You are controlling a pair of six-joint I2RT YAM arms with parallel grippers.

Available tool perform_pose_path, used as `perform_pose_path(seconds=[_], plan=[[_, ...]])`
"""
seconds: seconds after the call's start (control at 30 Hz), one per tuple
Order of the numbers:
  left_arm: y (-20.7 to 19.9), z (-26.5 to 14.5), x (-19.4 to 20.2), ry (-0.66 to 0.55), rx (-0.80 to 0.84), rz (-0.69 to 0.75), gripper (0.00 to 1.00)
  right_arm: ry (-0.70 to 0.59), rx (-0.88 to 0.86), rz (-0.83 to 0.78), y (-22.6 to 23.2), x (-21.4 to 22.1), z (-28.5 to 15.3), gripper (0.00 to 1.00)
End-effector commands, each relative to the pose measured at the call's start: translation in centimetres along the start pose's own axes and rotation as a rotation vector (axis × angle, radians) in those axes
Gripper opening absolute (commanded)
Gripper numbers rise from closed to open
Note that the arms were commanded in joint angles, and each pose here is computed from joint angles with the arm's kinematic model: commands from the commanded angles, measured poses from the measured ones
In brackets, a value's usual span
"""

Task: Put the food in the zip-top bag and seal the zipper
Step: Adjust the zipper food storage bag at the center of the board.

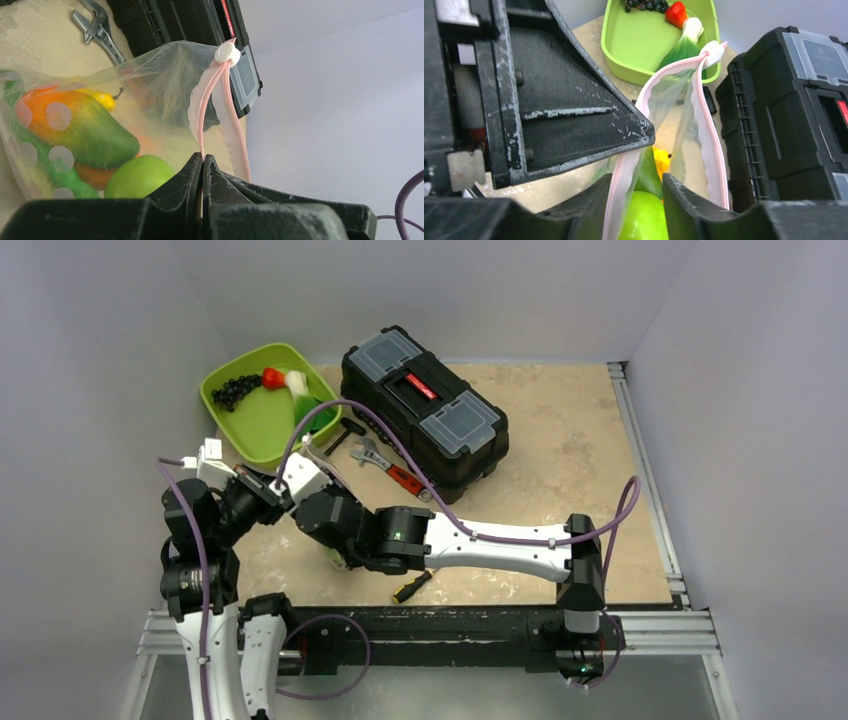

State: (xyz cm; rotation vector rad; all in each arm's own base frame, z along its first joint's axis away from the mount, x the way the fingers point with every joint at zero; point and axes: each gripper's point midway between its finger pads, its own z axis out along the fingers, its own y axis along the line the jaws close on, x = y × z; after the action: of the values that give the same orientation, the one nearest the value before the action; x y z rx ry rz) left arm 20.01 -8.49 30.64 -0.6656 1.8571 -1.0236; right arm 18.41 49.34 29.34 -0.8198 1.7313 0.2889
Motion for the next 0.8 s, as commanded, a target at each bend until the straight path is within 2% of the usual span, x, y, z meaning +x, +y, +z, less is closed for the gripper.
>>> perform_pose_path(seconds=[0.0,0.07,0.1,0.13,0.2,0.27,0.37,0.43,0.5,0.63,0.7,0.77], plan=[[-1.7,-0.2,-1.2,-0.048,0.046,0.040,0.00,-0.087,-0.013,0.064,-0.7,-3.1,-1.1,0.24],[-1.6,-0.2,-1.2,-0.043,0.048,0.051,0.00,-0.088,-0.024,0.063,-0.9,-2.8,-1.3,0.05],[-1.7,-0.2,-1.1,-0.036,0.056,0.069,0.00,-0.088,-0.025,0.067,-1.4,-2.8,-1.3,0.00],[-1.9,-0.2,-1.0,-0.025,0.068,0.096,0.02,-0.090,-0.057,0.064,-1.5,-2.8,-1.3,0.00],[-2.8,-0.4,-0.9,0.006,0.111,0.205,0.26,-0.107,-0.154,0.054,-1.7,-2.9,-1.5,0.00],[-3.0,-0.5,-1.0,0.025,0.127,0.345,0.46,-0.138,-0.291,0.042,-1.6,-2.9,-2.1,0.00],[-2.8,-0.3,-1.1,0.051,0.155,0.556,0.62,-0.182,-0.417,0.027,-2.7,-2.6,-2.6,0.00],[-1.8,0.6,-1.4,0.070,0.154,0.674,0.65,-0.195,-0.463,0.029,-3.7,-2.6,-2.9,0.00],[-1.0,1.9,-2.6,0.055,0.127,0.686,0.64,-0.216,-0.507,0.030,-4.5,-2.7,-3.1,0.00],[-2.6,4.1,-3.5,0.010,0.322,0.713,0.64,-0.233,-0.558,0.038,-5.7,-2.8,-3.2,0.00],[-3.0,5.0,-3.3,0.031,0.425,0.768,0.62,-0.241,-0.579,0.034,-6.0,-2.7,-3.3,0.00],[-1.9,6.2,-3.0,0.085,0.448,0.780,0.61,-0.237,-0.601,0.028,-6.2,-2.4,-3.4,0.00]])
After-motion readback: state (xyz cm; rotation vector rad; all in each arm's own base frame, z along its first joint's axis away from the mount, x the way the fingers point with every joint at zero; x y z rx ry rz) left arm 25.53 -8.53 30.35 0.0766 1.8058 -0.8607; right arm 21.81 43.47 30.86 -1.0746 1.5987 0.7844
